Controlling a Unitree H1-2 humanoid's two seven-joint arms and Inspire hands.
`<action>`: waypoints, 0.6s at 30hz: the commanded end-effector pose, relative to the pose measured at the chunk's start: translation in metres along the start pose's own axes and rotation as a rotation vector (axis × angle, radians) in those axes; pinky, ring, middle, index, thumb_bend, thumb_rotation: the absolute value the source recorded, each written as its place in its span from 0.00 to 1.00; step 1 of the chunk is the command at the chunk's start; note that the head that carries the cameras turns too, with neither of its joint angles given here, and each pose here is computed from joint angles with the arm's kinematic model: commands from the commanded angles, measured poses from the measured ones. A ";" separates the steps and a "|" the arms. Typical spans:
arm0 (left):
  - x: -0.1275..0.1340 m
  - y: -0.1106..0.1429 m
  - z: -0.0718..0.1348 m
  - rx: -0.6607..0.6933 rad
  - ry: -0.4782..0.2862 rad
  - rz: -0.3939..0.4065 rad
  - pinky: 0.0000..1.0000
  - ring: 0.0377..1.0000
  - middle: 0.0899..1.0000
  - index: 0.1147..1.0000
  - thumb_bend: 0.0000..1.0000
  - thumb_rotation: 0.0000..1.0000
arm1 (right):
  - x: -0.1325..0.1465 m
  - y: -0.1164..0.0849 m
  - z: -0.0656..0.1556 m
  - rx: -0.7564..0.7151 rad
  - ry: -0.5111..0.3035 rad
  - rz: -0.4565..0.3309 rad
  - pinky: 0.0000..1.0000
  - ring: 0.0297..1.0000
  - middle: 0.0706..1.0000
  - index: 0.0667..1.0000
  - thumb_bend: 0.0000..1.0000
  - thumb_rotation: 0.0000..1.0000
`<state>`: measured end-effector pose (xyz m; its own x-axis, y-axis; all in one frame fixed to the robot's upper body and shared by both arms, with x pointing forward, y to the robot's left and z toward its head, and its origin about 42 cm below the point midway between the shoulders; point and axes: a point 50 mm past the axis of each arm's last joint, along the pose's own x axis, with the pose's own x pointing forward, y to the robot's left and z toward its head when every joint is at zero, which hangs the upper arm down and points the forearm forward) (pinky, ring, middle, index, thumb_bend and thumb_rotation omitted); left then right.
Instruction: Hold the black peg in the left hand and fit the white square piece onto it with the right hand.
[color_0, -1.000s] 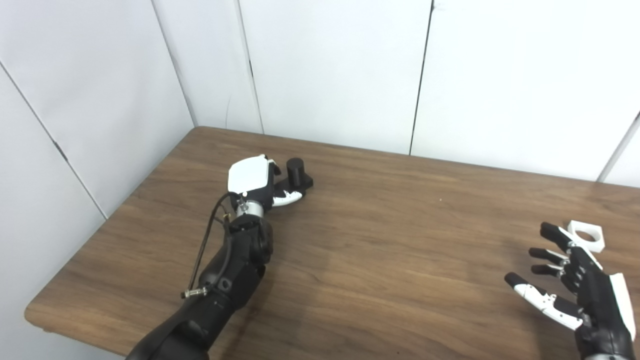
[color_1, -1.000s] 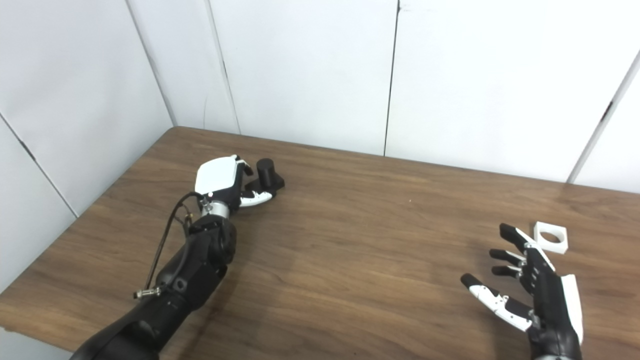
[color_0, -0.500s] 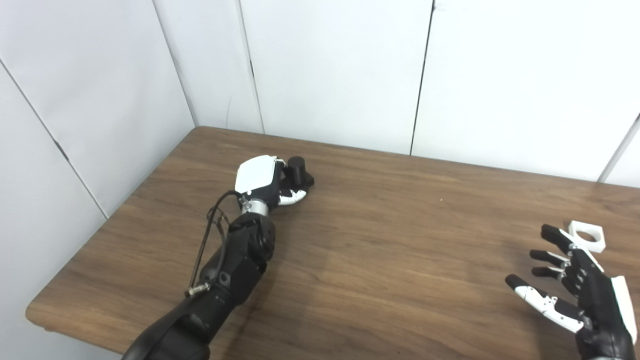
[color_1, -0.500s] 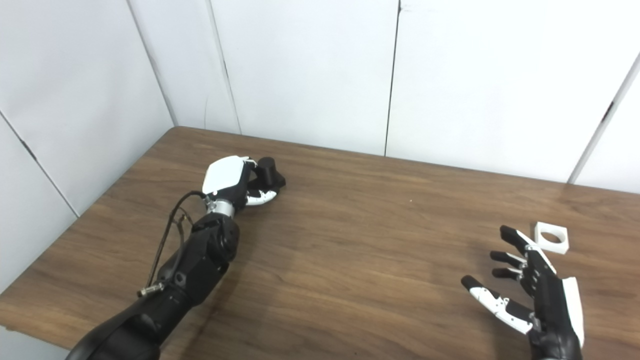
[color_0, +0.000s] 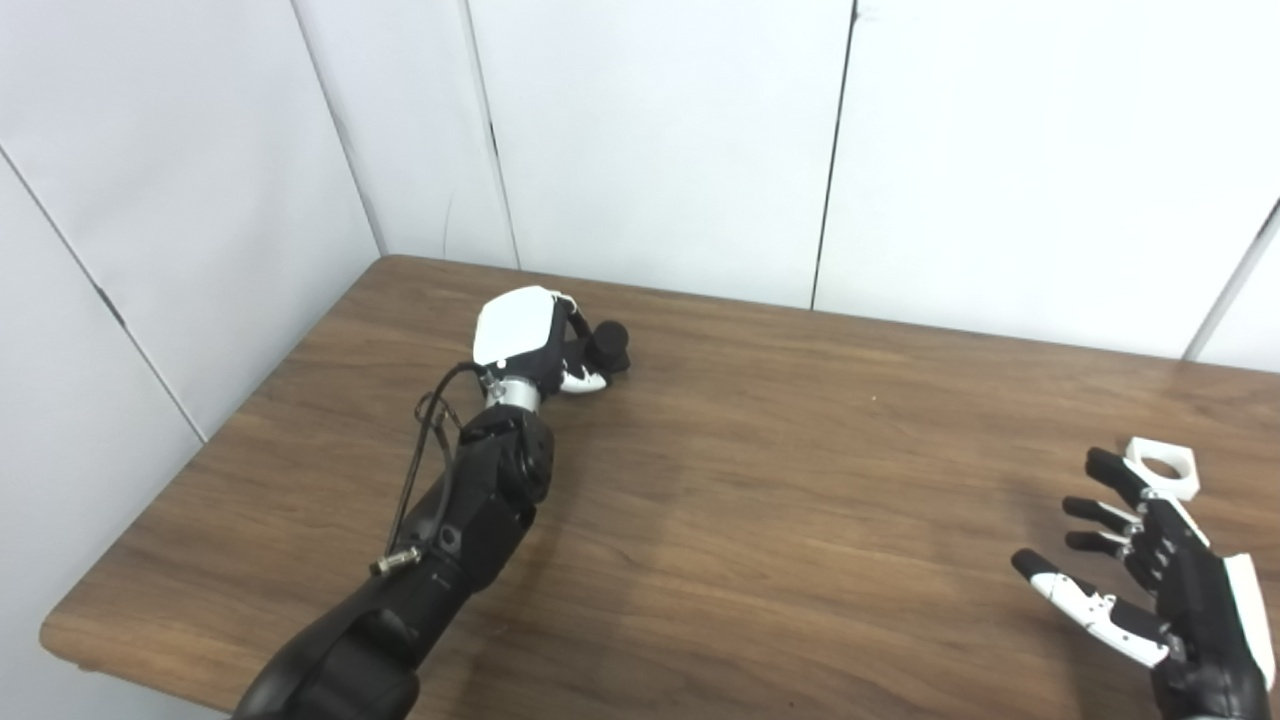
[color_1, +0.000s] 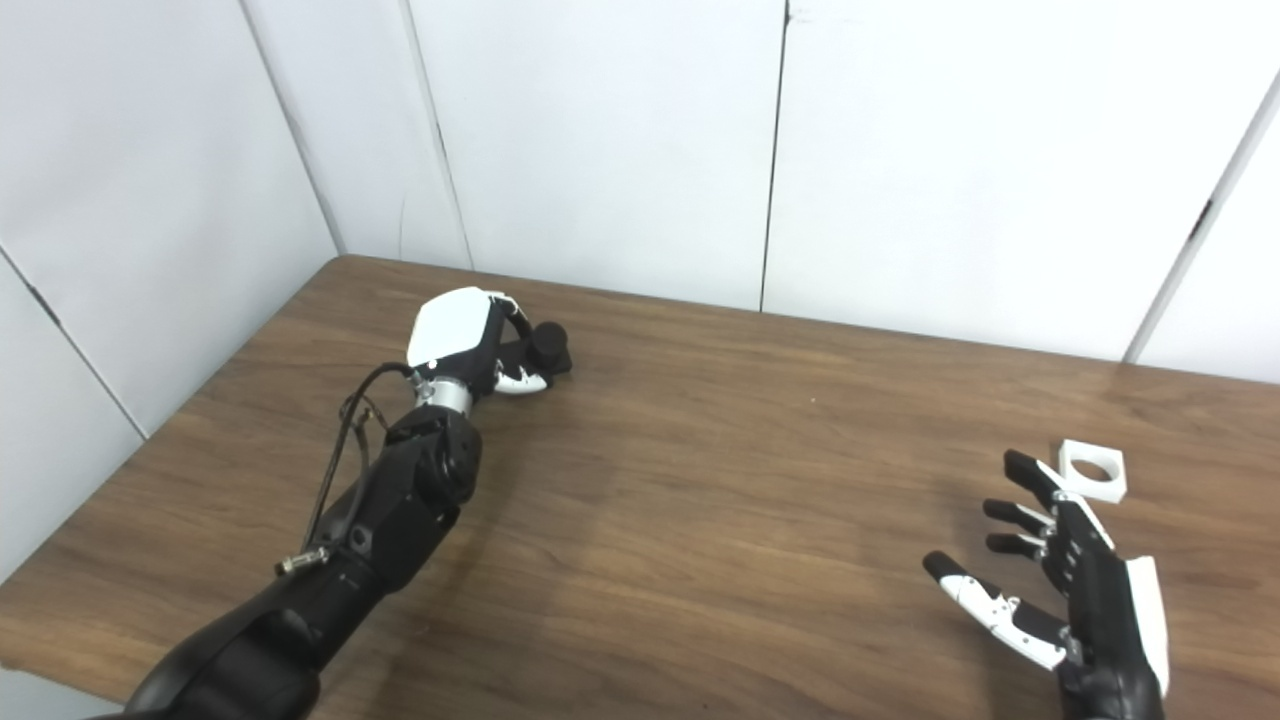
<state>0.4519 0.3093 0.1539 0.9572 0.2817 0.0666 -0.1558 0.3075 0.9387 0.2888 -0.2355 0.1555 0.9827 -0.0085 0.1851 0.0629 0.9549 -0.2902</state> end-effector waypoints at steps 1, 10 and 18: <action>-0.005 -0.006 -0.016 0.020 0.020 -0.064 0.85 0.87 0.82 0.42 0.52 0.08 | 0.008 -0.003 0.015 0.006 -0.084 -0.015 0.62 0.72 0.83 0.81 0.60 0.00; -0.009 0.007 -0.010 -0.141 -0.055 -0.157 0.86 0.90 0.87 0.42 0.51 0.08 | 0.008 -0.001 0.016 0.009 -0.092 -0.011 0.61 0.71 0.82 0.80 0.60 0.00; -0.015 0.032 0.003 -0.398 -0.182 -0.322 0.81 0.90 0.86 0.42 0.51 0.08 | 0.008 0.001 0.016 0.011 -0.096 -0.013 0.60 0.71 0.82 0.80 0.60 0.00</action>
<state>0.4300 0.3173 0.1706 0.9921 0.0437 -0.1179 0.0611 0.6519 0.7558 0.2884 -0.2345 0.1555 0.9817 -0.0090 0.1901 0.0643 0.9557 -0.2873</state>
